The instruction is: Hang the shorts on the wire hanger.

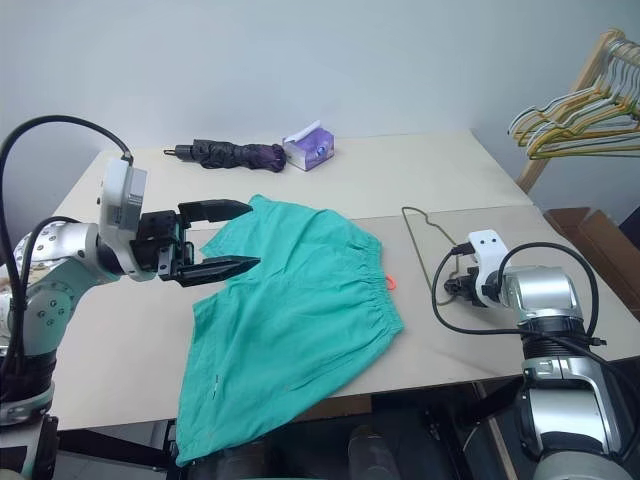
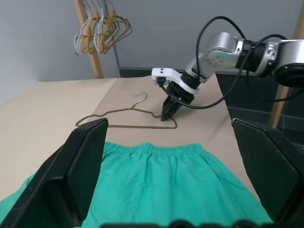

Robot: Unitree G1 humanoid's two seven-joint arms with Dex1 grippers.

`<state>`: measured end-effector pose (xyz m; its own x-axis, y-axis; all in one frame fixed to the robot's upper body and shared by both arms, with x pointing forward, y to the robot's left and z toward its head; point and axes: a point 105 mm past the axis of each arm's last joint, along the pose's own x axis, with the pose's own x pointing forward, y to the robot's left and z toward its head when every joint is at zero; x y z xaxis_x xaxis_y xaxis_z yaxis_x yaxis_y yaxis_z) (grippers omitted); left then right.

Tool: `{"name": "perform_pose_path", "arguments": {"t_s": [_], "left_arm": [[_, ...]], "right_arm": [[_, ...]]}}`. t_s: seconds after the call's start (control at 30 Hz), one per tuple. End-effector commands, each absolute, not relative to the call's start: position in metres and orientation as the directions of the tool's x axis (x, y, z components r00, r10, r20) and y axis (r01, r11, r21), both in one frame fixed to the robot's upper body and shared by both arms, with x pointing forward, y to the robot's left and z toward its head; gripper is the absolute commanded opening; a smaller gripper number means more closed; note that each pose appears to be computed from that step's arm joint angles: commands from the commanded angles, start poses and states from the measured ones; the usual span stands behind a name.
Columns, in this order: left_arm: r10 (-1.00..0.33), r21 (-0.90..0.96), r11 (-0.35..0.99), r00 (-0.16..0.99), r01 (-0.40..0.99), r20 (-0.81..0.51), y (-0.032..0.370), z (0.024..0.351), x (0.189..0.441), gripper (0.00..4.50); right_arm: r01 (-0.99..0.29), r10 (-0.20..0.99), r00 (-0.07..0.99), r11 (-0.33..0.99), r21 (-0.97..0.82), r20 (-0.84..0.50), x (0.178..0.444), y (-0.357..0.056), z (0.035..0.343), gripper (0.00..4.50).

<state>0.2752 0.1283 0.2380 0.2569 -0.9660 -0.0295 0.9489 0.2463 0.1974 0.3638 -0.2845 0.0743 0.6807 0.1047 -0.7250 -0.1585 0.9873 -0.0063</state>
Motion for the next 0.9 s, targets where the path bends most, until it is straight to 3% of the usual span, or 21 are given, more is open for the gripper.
{"name": "perform_pose_path", "arguments": {"t_s": [0.03, 0.13, 0.3, 0.4, 0.57, 0.63, 0.77, 0.9], "left_arm": [[-0.972, 0.250, 0.221, 0.234, 0.943, -0.022, 0.128, 0.247, 0.275, 4.50], [-0.977, 0.264, 0.196, 0.212, 0.944, -0.033, 0.128, 0.245, 0.275, 4.50], [-0.975, 0.290, 0.207, 0.223, 0.934, -0.022, 0.125, 0.246, 0.286, 4.50], [-0.969, 0.291, 0.225, 0.244, 0.930, -0.031, 0.125, 0.245, 0.293, 4.50], [-0.955, 0.308, 0.275, 0.295, 0.911, -0.021, 0.126, 0.253, 0.308, 4.50], [-0.954, 0.313, 0.281, 0.301, 0.907, -0.015, 0.127, 0.256, 0.312, 4.50], [-0.961, 0.298, 0.251, 0.275, 0.921, -0.040, 0.131, 0.253, 0.316, 4.50], [-0.954, 0.283, 0.248, 0.284, 0.926, -0.093, 0.138, 0.251, 0.325, 4.50]], "right_arm": [[-0.144, 0.110, 0.703, 0.989, 0.010, -0.703, 0.369, -0.286, 0.083, 0.88], [-0.154, 0.088, 0.727, 0.987, -0.038, -0.681, 0.371, -0.287, 0.087, 0.02], [-0.187, 0.005, 0.840, 0.941, -0.281, -0.543, 0.387, -0.290, 0.118, 0.02], [-0.253, 0.027, 0.920, 0.804, -0.538, -0.391, 0.388, -0.284, 0.147, 0.02], [-0.243, 0.248, 0.961, 0.557, -0.794, -0.120, 0.378, -0.248, 0.204, 0.02], [-0.192, 0.372, 0.927, 0.343, -0.919, -0.055, 0.365, -0.232, 0.218, 0.02], [-0.104, 0.551, 0.832, 0.034, -0.994, -0.068, 0.344, -0.215, 0.222, 0.02], [-0.045, 0.615, 0.783, -0.089, -0.995, -0.091, 0.337, -0.213, 0.225, 0.02]]}}
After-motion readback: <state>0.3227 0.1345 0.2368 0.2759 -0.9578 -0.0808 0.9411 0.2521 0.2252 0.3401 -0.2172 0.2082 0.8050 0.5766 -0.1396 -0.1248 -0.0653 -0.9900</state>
